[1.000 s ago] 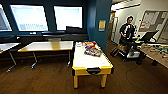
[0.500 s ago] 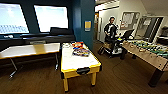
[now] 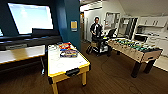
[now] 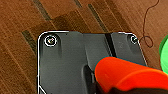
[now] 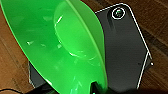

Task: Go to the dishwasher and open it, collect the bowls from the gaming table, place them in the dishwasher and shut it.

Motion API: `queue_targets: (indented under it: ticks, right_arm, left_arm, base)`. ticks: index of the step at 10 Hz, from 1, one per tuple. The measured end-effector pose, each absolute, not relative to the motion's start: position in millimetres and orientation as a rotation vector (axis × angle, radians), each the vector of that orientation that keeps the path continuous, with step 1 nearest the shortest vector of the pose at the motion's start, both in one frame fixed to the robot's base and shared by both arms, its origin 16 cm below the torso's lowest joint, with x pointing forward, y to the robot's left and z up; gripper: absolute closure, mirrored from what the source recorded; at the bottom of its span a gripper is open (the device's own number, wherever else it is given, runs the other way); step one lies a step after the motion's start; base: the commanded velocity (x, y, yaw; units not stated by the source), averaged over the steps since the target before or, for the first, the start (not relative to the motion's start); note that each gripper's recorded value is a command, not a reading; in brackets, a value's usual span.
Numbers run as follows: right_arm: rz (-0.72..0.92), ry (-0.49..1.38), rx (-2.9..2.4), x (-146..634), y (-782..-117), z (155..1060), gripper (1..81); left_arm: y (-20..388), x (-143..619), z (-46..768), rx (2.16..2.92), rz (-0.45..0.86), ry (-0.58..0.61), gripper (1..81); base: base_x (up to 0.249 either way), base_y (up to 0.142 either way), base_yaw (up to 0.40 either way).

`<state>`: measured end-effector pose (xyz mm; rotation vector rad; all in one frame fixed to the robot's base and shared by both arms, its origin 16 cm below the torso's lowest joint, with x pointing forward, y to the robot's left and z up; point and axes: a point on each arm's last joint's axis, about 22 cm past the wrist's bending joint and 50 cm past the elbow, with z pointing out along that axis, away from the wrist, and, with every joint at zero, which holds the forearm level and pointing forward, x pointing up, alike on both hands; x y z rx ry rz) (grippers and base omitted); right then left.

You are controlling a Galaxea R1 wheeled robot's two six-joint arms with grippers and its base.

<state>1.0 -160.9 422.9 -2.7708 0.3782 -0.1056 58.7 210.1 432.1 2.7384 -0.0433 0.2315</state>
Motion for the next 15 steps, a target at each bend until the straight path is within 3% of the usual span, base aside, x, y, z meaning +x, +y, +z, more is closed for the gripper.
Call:
queue_targets:
  ticks: [15]
  right_arm:
    - [-0.11, 0.365, -2.768, 0.5, -156.8, 423.3, 81.1]
  left_arm:
    - [202.6, 56.8, 431.9, 2.733, 0.223, -0.045, 81.1]
  base:
    - [0.0, 0.0, -0.392]
